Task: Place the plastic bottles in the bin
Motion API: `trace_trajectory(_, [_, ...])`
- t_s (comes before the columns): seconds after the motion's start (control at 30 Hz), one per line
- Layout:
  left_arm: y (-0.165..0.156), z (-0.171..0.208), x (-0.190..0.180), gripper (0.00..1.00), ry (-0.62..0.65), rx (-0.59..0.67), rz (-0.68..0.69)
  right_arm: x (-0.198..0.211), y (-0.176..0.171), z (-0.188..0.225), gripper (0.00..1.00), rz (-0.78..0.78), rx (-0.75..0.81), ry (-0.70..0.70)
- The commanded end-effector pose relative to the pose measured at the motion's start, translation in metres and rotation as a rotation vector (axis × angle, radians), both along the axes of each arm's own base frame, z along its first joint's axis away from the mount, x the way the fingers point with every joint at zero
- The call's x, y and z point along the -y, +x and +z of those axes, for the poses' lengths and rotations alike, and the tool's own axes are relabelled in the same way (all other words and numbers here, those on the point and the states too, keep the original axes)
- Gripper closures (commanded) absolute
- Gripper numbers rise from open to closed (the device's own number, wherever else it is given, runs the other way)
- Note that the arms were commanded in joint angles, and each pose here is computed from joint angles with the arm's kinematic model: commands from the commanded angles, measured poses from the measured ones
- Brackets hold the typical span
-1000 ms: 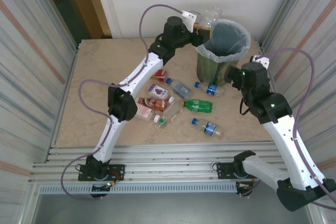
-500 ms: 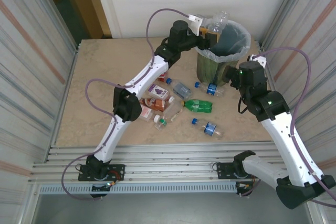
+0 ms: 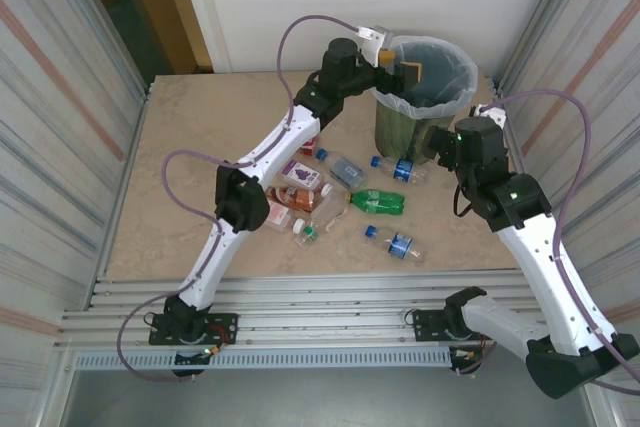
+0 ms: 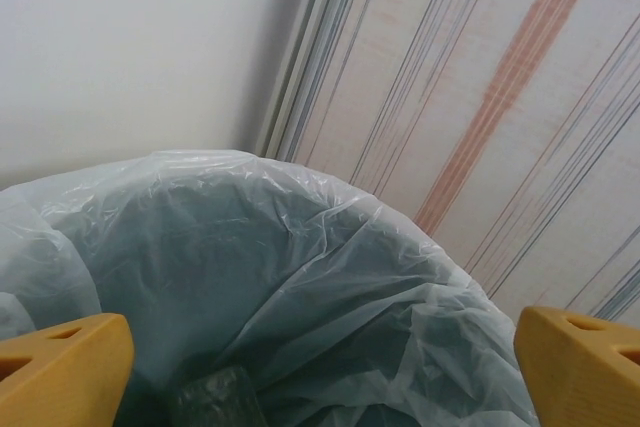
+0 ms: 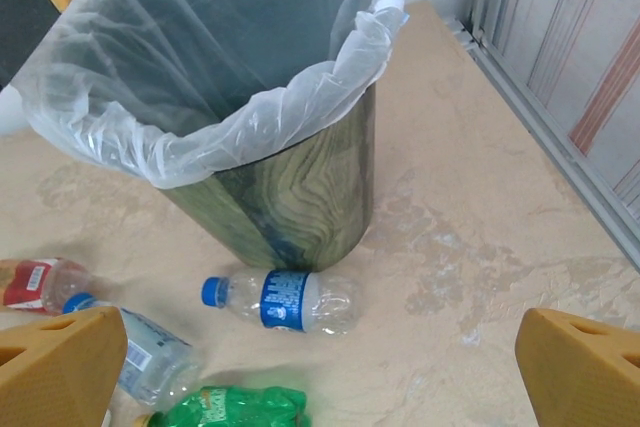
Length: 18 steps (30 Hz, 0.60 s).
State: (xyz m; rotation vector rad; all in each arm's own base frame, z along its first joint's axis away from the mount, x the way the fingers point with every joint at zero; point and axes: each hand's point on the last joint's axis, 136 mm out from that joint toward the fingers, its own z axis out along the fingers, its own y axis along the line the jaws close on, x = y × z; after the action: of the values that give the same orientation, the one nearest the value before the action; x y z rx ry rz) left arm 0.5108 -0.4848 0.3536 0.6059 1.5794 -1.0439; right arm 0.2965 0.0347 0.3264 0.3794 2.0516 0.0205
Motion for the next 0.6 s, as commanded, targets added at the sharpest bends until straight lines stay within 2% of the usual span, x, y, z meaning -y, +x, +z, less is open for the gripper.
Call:
trace_trajectory(0.0, [-0.022,0.072,-0.023,0.01,-0.041,0.108,0.028,-0.006,0.002,-0.020,0.02,0.026,-0.068,-0.005])
trace_trajectory(0.23, [-0.039,0.094,-0.070,0.01,-0.004,0.086,0.132,-0.030,0.004,-0.032,0.02,0.142,-0.088,-0.017])
trace_trajectory(0.33, [-0.049,0.106,-0.105,0.01,-0.023,0.069,0.201,-0.043,0.005,-0.036,0.02,0.190,-0.096,-0.030])
trace_trajectory(0.57, [-0.067,0.062,-0.197,0.01,-0.026,-0.068,0.408,-0.066,-0.015,-0.077,0.02,0.247,-0.253,-0.049])
